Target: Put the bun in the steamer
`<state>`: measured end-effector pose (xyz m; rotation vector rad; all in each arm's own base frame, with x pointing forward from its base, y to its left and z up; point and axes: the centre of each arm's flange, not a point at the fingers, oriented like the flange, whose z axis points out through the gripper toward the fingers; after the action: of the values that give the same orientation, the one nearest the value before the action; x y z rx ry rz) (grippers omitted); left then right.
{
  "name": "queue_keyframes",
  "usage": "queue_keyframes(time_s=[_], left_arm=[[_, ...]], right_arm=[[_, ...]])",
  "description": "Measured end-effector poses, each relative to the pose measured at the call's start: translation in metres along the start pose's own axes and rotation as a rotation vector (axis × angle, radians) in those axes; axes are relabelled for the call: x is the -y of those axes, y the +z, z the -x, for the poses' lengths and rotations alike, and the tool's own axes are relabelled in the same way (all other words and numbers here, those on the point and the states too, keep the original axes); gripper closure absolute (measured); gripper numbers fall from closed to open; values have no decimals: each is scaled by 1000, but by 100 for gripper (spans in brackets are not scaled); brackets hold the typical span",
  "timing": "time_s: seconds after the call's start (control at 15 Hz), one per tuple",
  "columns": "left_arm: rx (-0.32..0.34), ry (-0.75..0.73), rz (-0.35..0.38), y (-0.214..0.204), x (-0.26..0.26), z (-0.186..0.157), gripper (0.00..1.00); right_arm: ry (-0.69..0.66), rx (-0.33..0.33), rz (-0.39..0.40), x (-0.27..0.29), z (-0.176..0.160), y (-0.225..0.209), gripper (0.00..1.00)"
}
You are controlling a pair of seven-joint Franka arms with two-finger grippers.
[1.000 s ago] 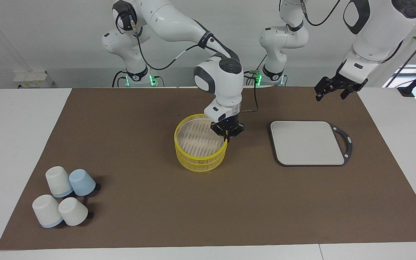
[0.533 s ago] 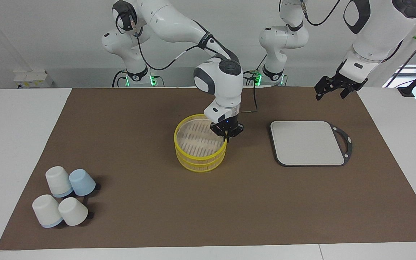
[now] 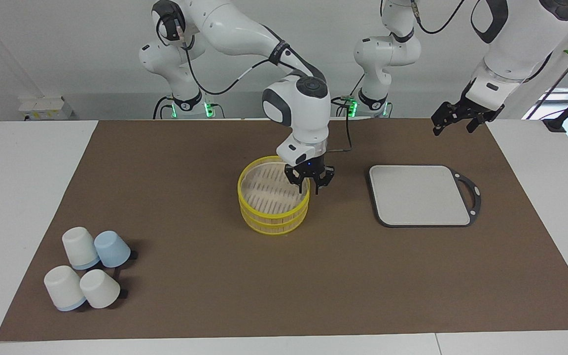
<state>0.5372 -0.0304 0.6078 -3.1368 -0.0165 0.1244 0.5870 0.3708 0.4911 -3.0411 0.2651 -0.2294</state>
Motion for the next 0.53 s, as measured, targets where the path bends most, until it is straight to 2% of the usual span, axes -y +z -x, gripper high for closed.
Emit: queue_keyframes(time_s=[0.07, 0.13, 0.33, 0.53], left_arm=[[-2, 0, 0, 0, 0, 0, 0], [-2, 1, 0, 0, 0, 0, 0], [-2, 1, 0, 0, 0, 0, 0], [-2, 7, 0, 0, -3, 0, 0]], right_arm=[[-39, 12, 3, -33, -19, -24, 4], [-87, 24, 11, -71, -37, -47, 0], [-228, 70, 42, -184, -75, -94, 0], [-293, 136, 61, -260, -86, -112, 0]])
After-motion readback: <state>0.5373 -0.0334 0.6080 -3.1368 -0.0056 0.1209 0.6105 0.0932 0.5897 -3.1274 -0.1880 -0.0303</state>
